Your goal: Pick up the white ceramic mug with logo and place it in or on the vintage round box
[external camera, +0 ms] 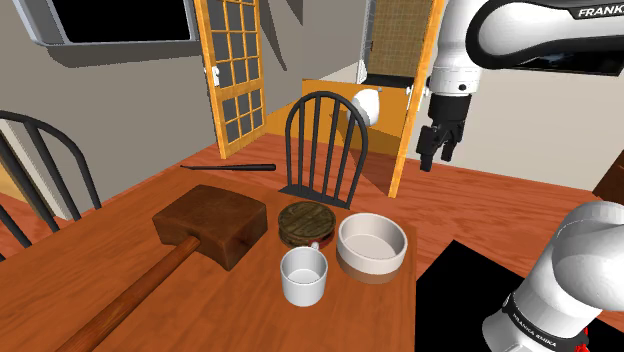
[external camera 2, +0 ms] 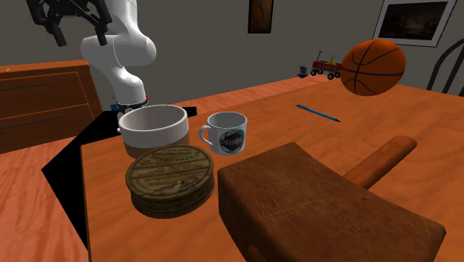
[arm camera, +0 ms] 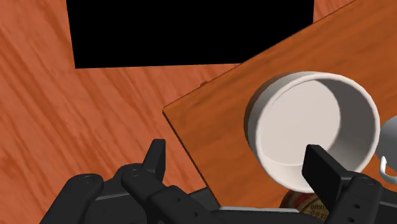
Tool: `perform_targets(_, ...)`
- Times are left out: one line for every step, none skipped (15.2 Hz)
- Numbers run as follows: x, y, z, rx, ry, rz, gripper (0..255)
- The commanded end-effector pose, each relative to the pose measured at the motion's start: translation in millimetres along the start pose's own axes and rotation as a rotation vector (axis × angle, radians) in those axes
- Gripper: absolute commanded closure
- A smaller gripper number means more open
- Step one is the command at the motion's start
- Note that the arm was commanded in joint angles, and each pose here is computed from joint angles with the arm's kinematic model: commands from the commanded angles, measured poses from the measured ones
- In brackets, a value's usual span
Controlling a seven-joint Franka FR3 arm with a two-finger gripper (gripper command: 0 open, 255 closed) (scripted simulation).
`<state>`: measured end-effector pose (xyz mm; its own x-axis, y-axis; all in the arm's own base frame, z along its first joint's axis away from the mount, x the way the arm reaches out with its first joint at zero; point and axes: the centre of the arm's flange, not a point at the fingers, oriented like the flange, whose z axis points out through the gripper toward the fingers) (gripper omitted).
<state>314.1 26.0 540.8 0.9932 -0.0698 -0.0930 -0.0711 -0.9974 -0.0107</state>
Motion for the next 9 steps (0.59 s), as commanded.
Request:
perform_targets(0.0,0.0,0.0,0.0,0.0,0.0,0)
perform_targets(1.8,-12.3,5.0,-0.002,0.004,-0.003,0)
perform_targets(3.7,-24.5,9.9,-0.004,0.009,-0.005,0)
perform_targets(5.5,-36.8,14.9,-0.005,0.013,-0.008,0)
perform_targets(7.3,-49.0,19.9,-0.007,0.017,-0.01,0)
perform_targets(9.1,-61.3,24.9,-0.009,0.022,-0.013,0)
perform_targets(10.8,-73.5,29.9,-0.011,0.026,-0.015,0)
perform_targets(12.6,-85.7,35.0,-0.013,0.031,-0.018,0)
perform_targets(14.4,-98.0,40.0,-0.015,0.035,-0.021,0)
